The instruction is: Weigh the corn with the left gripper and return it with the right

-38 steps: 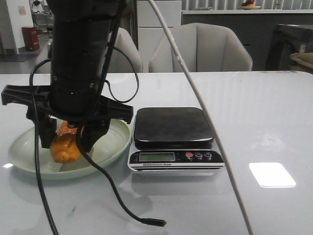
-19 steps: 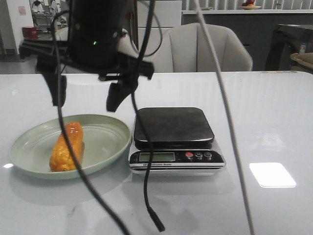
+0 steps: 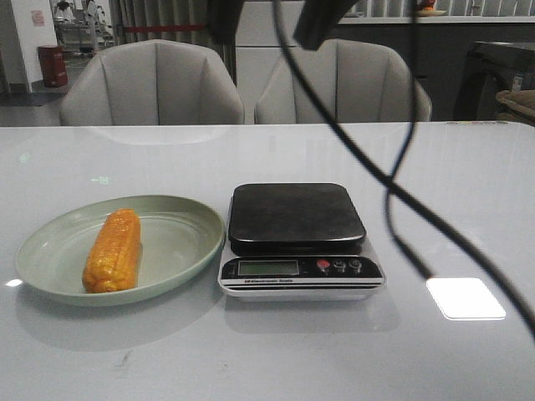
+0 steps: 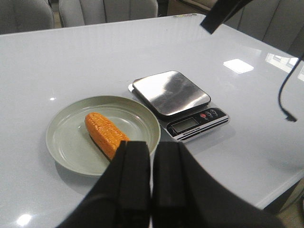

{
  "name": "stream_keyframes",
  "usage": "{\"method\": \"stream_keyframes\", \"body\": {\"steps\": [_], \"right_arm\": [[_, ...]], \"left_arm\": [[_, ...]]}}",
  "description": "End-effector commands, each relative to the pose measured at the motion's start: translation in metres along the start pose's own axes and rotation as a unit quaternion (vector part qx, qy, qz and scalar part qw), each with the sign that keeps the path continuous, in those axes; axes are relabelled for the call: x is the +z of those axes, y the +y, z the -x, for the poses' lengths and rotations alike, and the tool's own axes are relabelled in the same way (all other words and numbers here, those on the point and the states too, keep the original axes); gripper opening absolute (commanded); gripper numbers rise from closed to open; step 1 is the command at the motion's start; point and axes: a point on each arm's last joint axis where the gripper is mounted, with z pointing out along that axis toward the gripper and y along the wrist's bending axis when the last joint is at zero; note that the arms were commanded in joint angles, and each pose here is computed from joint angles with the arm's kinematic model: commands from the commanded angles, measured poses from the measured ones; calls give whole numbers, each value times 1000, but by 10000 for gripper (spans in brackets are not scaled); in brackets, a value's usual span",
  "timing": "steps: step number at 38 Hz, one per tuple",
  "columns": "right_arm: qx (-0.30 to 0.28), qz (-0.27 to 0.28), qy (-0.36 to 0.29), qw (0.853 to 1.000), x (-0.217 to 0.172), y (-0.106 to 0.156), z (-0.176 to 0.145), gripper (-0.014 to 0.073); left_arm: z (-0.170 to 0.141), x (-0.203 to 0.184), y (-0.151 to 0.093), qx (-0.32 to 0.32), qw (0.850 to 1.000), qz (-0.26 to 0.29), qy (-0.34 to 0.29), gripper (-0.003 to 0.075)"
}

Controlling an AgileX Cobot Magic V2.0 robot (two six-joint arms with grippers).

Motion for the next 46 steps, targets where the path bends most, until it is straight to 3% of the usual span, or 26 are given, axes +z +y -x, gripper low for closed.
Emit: {"method": "stream_keyframes", "body": {"steps": [1,11,25,36,46], "right_arm": [[-8,13,-77,997,-50,-4,-14,595],[-9,27,-163,986,-98,-15,-81,595],[-9,45,-267,962,-117,-35,-181,595],[-25,50,-387,921,-106,-53,-255,595],[-53,38,-462,884,-89,-63,-290,587]], "left_arm": [[14,-3,-2,2,999,-4,-43,114],[14,-3,-2,2,999,-4,-43,114],[14,-3,-2,2,999,-4,-43,114],[14,-3,-2,2,999,-4,-43,114],[14,-3,-2,2,999,-4,-43,114]]}}
